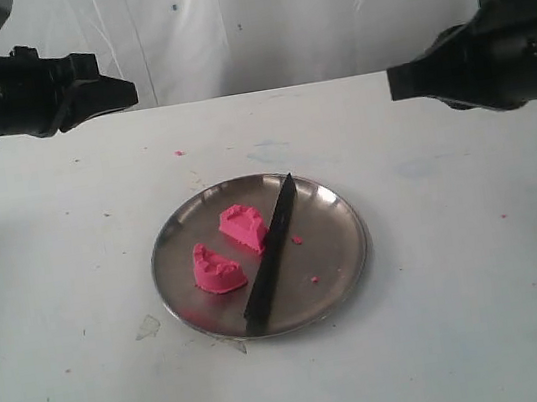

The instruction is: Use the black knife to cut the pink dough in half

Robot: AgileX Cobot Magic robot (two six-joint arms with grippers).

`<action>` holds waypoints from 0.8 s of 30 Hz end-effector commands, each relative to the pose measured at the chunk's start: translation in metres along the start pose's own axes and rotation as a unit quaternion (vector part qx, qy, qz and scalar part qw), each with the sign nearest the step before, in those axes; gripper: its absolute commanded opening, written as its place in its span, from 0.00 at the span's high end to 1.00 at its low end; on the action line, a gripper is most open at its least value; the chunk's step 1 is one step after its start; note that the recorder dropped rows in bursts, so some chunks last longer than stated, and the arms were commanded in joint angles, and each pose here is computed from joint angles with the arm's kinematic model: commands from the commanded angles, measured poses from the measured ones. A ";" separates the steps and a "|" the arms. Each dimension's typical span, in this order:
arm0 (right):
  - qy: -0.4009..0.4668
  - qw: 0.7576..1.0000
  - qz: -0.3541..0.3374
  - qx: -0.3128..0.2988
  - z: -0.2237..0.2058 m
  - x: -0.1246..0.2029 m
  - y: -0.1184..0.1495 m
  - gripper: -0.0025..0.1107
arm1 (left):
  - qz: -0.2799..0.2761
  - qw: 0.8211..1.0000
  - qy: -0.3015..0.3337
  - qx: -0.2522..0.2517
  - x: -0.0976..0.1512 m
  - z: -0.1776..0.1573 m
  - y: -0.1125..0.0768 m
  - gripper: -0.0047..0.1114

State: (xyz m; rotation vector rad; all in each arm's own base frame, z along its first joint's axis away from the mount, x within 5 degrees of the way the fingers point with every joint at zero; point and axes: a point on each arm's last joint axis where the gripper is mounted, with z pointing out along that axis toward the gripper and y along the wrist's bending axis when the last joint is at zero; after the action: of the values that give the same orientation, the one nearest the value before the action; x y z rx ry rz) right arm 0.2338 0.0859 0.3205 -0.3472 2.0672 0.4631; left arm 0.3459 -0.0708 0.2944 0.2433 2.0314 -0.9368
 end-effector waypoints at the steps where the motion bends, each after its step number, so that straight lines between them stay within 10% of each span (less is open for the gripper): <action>1: -0.061 0.998 -0.016 0.013 -0.034 -0.001 0.005 0.98 | 0.010 1.000 0.002 0.006 0.001 -0.003 -0.003 0.96; 24: -0.170 0.985 -0.023 -0.003 -0.097 -0.012 0.023 0.98 | 0.010 1.000 0.001 0.002 0.000 -0.003 -0.003 0.96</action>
State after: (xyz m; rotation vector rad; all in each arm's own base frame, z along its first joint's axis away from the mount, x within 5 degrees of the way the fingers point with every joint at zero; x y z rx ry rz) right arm 0.1584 0.0641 0.3814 -0.2976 1.7339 0.4774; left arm 0.3452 -0.0715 0.2946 0.2583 2.0286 -0.9436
